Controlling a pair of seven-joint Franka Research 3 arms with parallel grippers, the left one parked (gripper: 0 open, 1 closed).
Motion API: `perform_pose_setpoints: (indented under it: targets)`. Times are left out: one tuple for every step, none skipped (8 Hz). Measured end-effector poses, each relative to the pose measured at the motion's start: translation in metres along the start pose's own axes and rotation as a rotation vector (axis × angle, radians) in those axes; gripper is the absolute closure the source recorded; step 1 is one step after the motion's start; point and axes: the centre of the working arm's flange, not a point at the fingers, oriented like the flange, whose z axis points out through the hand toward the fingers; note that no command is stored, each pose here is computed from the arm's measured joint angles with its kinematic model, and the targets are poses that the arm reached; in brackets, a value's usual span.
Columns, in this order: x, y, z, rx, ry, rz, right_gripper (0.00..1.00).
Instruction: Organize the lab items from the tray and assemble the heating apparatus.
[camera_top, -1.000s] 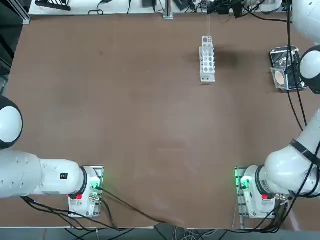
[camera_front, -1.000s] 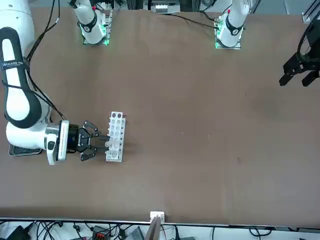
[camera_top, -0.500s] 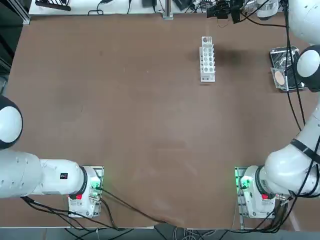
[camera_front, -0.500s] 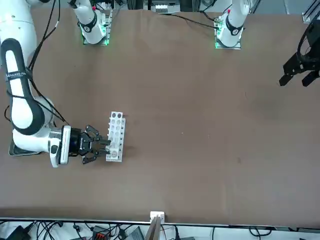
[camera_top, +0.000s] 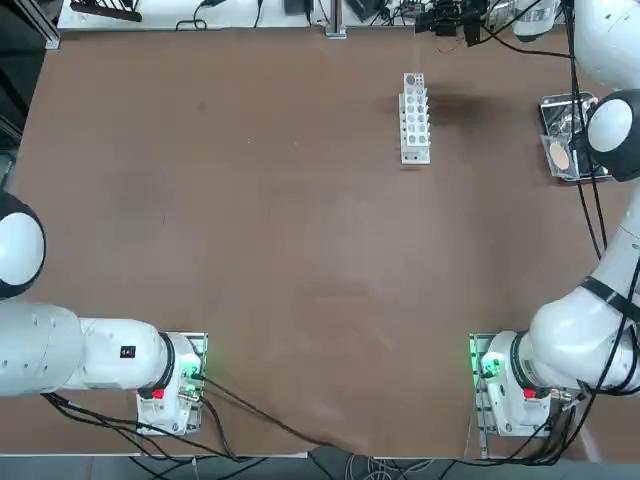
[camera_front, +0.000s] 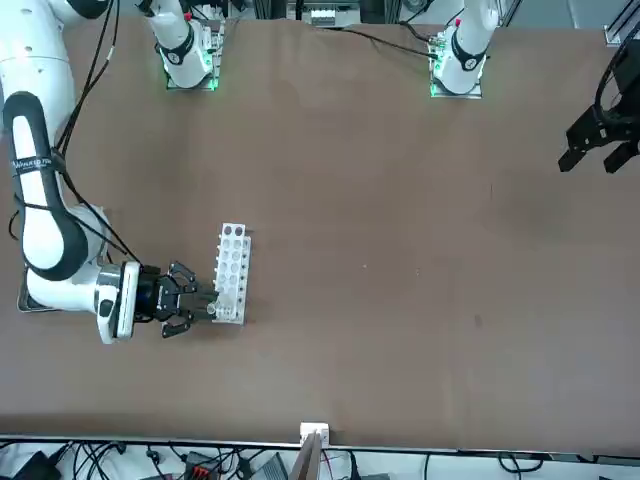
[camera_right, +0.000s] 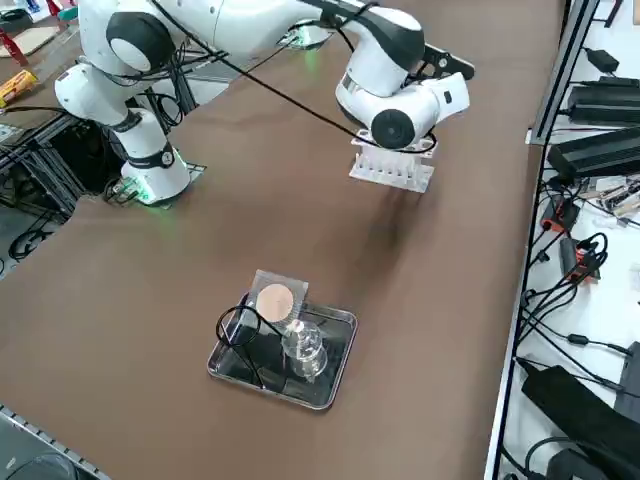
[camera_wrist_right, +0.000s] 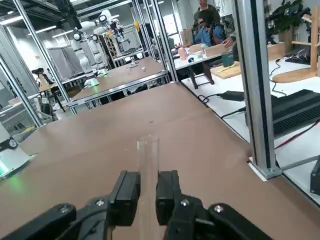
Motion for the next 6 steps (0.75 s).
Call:
perform_pose_setpoints:
  targets:
    - [-0.003,0.004,-0.0001,-0.002,0.005,0.001,0.78]
    - [-0.0066,0.0069,0.0008,-0.002,0.009,0.003,0.78]
    - [-0.008,0.0079,0.0022,-0.001,0.01,0.002,0.78]
    - [-0.0072,0.0086,0.0035,0.0,0.012,-0.009,0.78]
    - [-0.007,0.0085,0.0053,0.003,0.012,-0.027,0.78]
    - [-0.0068,0.0078,0.0077,0.008,0.012,-0.046,0.78]
